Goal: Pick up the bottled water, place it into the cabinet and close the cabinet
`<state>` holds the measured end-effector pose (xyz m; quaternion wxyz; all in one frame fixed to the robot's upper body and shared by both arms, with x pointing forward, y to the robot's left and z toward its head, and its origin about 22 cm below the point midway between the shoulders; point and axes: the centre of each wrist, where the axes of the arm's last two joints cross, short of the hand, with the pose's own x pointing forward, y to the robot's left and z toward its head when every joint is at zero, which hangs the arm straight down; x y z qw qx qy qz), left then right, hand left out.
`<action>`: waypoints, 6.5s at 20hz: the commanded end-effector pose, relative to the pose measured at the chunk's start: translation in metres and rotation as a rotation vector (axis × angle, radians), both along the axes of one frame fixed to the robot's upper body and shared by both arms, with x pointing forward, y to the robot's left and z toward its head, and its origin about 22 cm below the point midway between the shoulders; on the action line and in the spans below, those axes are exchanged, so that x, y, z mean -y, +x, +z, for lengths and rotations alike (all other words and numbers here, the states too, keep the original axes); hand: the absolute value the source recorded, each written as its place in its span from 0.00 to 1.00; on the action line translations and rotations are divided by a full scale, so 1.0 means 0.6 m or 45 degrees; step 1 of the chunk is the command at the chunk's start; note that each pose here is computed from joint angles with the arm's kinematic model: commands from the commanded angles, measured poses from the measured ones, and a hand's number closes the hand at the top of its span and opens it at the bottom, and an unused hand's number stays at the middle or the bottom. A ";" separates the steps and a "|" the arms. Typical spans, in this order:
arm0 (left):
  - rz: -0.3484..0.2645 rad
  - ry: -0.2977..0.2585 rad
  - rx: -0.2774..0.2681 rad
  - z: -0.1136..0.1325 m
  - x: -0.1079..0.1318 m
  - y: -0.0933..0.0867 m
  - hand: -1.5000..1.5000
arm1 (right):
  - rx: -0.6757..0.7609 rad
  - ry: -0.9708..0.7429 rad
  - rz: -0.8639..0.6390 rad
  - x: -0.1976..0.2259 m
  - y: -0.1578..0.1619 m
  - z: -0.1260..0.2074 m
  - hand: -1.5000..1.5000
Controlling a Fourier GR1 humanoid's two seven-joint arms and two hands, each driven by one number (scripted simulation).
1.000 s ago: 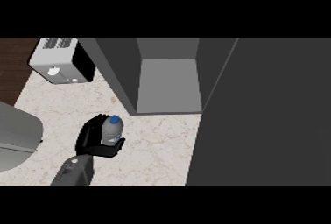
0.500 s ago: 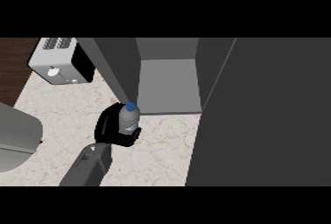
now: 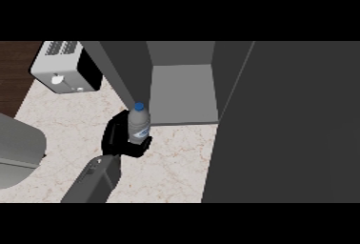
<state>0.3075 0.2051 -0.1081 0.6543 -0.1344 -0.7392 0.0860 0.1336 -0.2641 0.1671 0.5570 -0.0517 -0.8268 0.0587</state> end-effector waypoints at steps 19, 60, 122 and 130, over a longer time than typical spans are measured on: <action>0.040 0.181 0.122 0.148 0.155 0.092 1.00 | 0.006 0.125 0.131 0.058 0.021 -0.013 0.00; 0.506 0.248 -0.043 0.138 0.079 0.094 0.00 | 0.042 0.162 0.299 0.127 0.053 0.005 0.00; -0.113 -0.109 0.182 0.082 0.139 0.017 1.00 | -0.058 0.008 0.489 0.098 -0.011 0.036 1.00; -0.307 -0.109 0.182 0.077 0.053 -0.067 0.00 | -0.043 -0.052 0.511 0.050 -0.052 0.069 1.00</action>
